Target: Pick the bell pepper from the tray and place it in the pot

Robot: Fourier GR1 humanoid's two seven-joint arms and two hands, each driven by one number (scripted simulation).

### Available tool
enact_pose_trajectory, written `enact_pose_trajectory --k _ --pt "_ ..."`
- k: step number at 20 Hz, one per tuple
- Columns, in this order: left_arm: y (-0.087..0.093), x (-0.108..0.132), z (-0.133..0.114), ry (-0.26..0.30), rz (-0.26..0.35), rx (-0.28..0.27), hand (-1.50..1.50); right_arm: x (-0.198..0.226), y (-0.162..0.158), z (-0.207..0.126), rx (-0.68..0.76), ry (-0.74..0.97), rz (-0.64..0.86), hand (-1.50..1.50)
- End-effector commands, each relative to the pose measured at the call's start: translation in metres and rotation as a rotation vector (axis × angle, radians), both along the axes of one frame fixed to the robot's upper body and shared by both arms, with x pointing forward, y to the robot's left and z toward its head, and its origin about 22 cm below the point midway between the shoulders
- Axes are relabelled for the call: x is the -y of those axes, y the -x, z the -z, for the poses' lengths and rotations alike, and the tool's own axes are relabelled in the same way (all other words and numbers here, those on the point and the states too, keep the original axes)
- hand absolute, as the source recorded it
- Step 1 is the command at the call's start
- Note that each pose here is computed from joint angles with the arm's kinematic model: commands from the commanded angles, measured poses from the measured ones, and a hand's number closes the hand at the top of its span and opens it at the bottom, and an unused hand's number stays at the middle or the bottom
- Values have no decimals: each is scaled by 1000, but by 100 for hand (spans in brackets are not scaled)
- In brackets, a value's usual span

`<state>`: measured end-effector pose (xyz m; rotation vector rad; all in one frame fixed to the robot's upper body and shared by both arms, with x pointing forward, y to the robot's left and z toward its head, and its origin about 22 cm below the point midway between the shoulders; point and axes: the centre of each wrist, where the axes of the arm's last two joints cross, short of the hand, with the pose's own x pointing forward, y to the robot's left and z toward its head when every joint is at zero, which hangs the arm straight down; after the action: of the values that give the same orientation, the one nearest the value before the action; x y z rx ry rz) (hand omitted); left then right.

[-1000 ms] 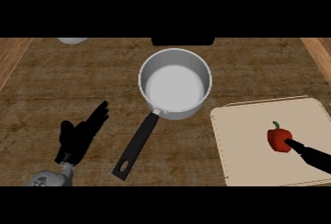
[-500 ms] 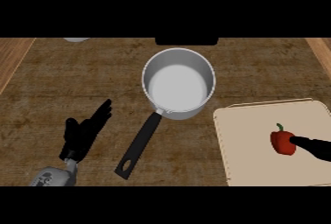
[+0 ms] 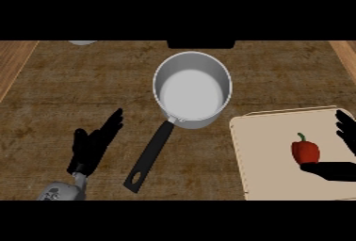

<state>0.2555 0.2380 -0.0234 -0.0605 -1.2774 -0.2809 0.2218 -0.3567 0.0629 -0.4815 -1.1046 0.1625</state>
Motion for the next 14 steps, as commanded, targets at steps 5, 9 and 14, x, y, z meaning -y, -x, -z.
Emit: enact_pose_trajectory --k 5,9,14 --pt "-10 -5 3 -11 -17 13 0 11 13 27 62 51 40 -150" --pt "-4 -18 6 1 -16 11 0 47 35 48 70 1 44 -150" --pt "-5 -11 -3 0 -2 -6 0 31 31 69 165 -163 20 -150"
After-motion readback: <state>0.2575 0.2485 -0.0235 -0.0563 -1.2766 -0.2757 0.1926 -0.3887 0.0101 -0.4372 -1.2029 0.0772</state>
